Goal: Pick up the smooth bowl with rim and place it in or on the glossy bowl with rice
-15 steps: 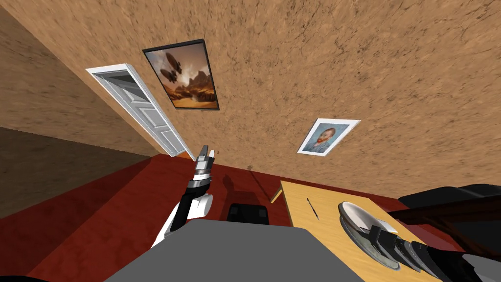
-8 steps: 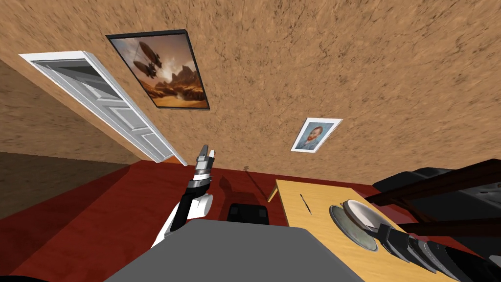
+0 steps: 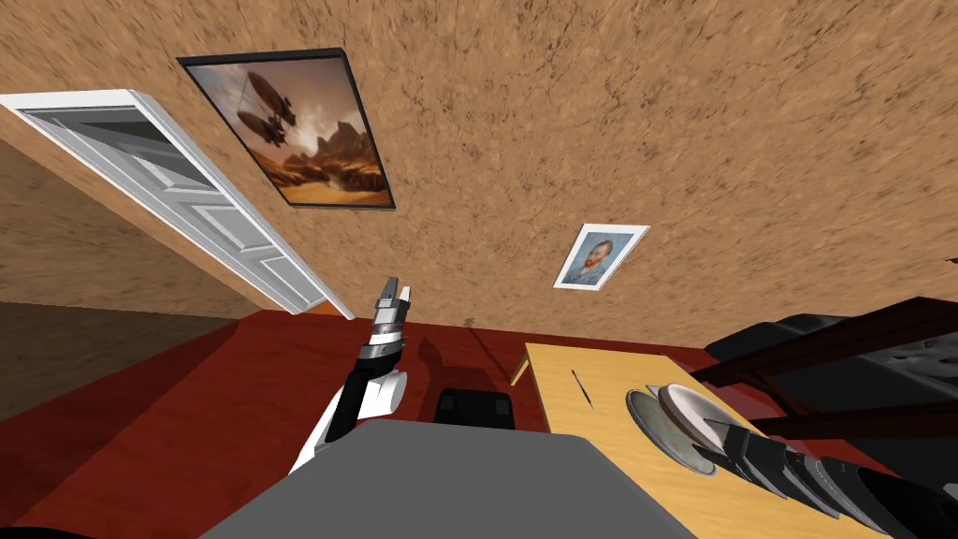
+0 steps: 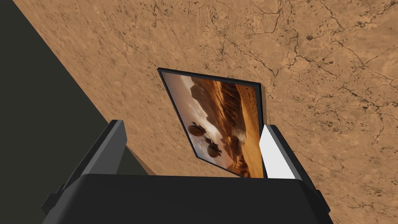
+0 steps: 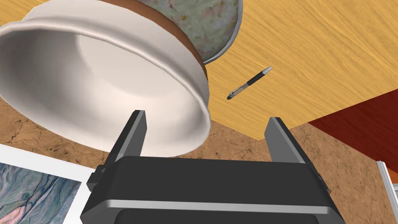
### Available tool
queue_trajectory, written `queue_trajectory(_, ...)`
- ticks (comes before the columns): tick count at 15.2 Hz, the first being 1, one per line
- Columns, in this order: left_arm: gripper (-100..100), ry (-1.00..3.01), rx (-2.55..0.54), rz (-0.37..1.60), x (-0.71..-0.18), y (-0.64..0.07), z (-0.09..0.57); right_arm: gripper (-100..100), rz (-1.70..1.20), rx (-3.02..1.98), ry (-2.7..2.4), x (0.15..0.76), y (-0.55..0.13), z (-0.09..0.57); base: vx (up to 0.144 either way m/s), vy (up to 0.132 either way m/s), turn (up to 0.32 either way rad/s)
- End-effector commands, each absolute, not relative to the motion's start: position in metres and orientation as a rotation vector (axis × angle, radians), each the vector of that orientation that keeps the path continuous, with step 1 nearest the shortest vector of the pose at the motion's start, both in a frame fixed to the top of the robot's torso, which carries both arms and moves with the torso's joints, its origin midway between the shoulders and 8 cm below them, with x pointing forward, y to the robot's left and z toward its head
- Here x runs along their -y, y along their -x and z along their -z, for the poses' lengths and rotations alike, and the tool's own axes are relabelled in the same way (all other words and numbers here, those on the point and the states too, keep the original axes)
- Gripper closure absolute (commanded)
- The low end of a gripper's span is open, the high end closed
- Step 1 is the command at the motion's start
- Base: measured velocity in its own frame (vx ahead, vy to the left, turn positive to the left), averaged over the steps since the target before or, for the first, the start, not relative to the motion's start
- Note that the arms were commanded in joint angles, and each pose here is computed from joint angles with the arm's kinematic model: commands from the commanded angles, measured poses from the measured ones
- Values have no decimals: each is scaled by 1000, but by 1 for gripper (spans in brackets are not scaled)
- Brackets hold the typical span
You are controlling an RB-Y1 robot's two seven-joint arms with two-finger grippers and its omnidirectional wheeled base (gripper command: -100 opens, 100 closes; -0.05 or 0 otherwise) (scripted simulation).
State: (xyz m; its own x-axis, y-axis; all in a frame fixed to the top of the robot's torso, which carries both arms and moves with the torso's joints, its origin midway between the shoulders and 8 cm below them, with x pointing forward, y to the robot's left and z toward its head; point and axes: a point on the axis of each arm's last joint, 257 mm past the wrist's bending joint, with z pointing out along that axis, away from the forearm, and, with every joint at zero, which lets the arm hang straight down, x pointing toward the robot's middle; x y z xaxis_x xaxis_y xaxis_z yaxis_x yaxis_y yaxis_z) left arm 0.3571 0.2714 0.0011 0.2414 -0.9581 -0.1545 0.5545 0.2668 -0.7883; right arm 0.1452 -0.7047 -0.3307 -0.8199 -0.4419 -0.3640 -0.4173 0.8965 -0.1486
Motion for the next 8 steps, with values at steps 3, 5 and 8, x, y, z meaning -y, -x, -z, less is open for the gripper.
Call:
queue_trajectory(3,0,679,-723,1150,-271,-357,-1,-100,75,-2664,648,707,-151,312,23,15,-68)
queue_trajectory(5,0,679,-723,1150,-271,-357,-1,-100,67,-2662,663,709,-156,298,22,15,-37)
queue_trajectory(8,0,679,-723,1150,-271,-357,-1,-100,69,-2662,662,709,-156,297,19,10,-32)
